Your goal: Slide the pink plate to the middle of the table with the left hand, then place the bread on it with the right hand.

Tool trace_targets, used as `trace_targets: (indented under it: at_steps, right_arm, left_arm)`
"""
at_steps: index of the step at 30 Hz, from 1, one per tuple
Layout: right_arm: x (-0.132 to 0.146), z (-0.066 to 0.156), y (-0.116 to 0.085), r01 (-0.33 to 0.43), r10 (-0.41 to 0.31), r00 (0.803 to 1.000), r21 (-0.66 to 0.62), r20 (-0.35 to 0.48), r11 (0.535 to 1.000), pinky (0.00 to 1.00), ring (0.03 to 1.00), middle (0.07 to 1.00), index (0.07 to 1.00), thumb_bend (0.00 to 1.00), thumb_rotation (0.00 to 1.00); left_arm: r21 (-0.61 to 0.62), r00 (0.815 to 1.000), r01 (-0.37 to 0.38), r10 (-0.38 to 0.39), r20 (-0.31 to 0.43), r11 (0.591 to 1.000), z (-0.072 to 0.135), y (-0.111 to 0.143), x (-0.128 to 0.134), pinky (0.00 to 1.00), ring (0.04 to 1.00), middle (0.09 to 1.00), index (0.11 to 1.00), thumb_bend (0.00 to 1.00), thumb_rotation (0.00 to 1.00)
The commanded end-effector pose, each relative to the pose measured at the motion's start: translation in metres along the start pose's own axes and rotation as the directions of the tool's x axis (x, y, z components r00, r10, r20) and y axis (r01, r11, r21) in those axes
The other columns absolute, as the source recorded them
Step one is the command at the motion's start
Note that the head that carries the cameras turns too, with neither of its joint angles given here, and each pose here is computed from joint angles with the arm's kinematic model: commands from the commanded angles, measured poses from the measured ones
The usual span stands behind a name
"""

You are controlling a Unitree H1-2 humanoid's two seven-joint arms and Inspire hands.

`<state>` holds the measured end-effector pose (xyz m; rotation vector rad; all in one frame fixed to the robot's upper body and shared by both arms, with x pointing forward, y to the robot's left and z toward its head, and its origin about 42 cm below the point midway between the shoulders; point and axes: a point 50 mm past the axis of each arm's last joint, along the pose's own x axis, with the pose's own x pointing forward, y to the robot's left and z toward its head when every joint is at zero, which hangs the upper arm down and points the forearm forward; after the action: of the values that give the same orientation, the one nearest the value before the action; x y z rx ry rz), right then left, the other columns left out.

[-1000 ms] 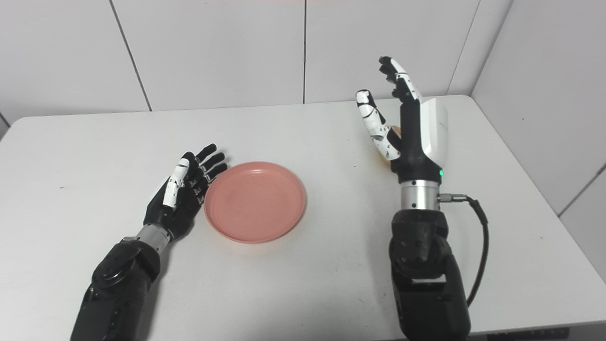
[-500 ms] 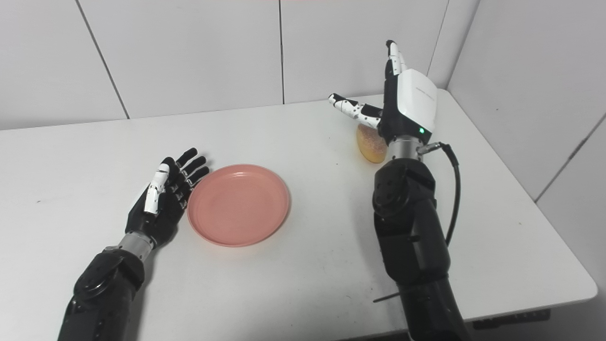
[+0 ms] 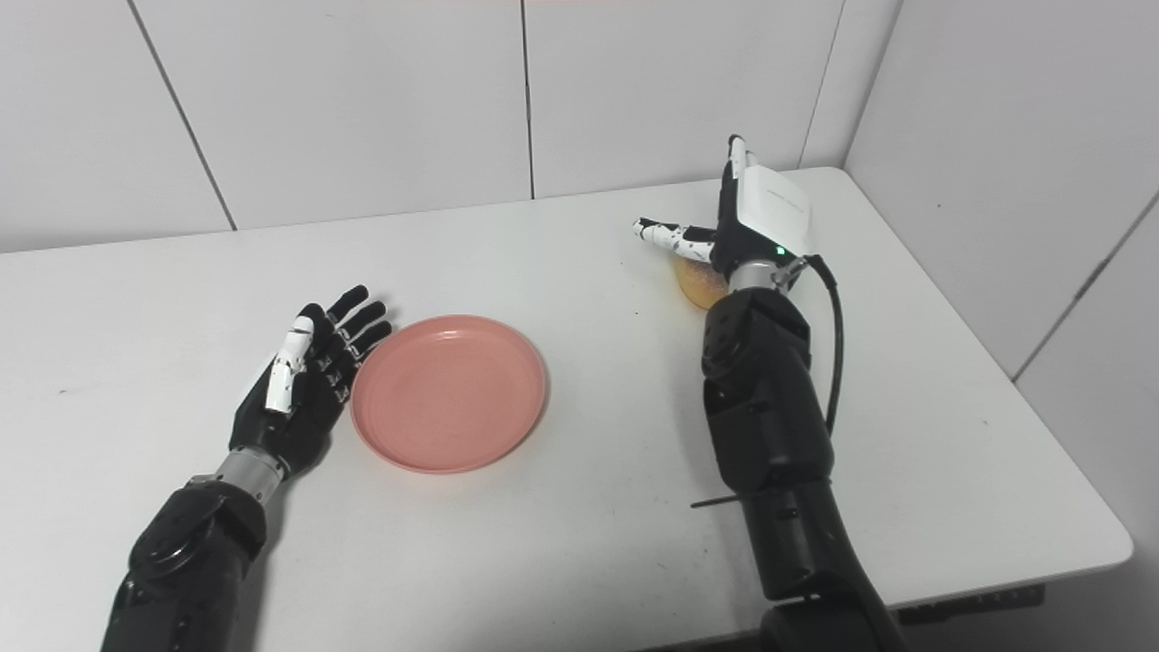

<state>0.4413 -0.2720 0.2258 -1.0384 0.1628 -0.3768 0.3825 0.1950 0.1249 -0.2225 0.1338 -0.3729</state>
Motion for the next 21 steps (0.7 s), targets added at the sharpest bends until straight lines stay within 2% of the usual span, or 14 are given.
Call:
trace_targets:
  at_steps: [1,5,12,17,21]
  right_arm:
    - [0.018,0.021,-0.021,0.064,-0.064,0.998,-0.003,0.024,0.998,0.78,0.909,0.936,0.975,0.93,0.65]
    - [0.026,0.018,-0.016,0.036,-0.037,0.999,-0.027,-0.004,0.999,0.81,0.909,0.929,0.961,0.94,0.66]
    - [0.034,0.014,-0.010,0.002,-0.004,0.999,-0.034,-0.037,0.999,0.81,0.897,0.923,0.917,0.94,0.64]
    - [0.039,0.012,-0.008,-0.024,0.023,0.998,-0.017,-0.064,1.000,0.78,0.869,0.907,0.905,0.95,0.63]
    - [0.041,0.010,-0.005,-0.042,0.039,0.996,-0.027,-0.081,0.999,0.72,0.851,0.899,0.909,0.95,0.64]
  left_arm:
    - [0.002,0.997,-0.028,0.028,-0.075,1.000,-0.016,0.007,-0.007,0.93,0.911,0.906,0.886,0.32,1.00]
    - [0.006,0.997,-0.030,0.030,-0.076,1.000,-0.015,0.006,-0.007,0.93,0.911,0.906,0.885,0.31,1.00]
    - [0.015,0.997,-0.027,0.028,-0.074,1.000,-0.015,0.006,-0.008,0.93,0.909,0.906,0.885,0.32,1.00]
    - [0.011,0.997,-0.025,0.026,-0.071,1.000,-0.015,0.006,-0.008,0.93,0.912,0.907,0.885,0.32,1.00]
    - [0.015,0.997,-0.026,0.027,-0.071,1.000,-0.014,0.006,-0.008,0.93,0.910,0.906,0.883,0.32,1.00]
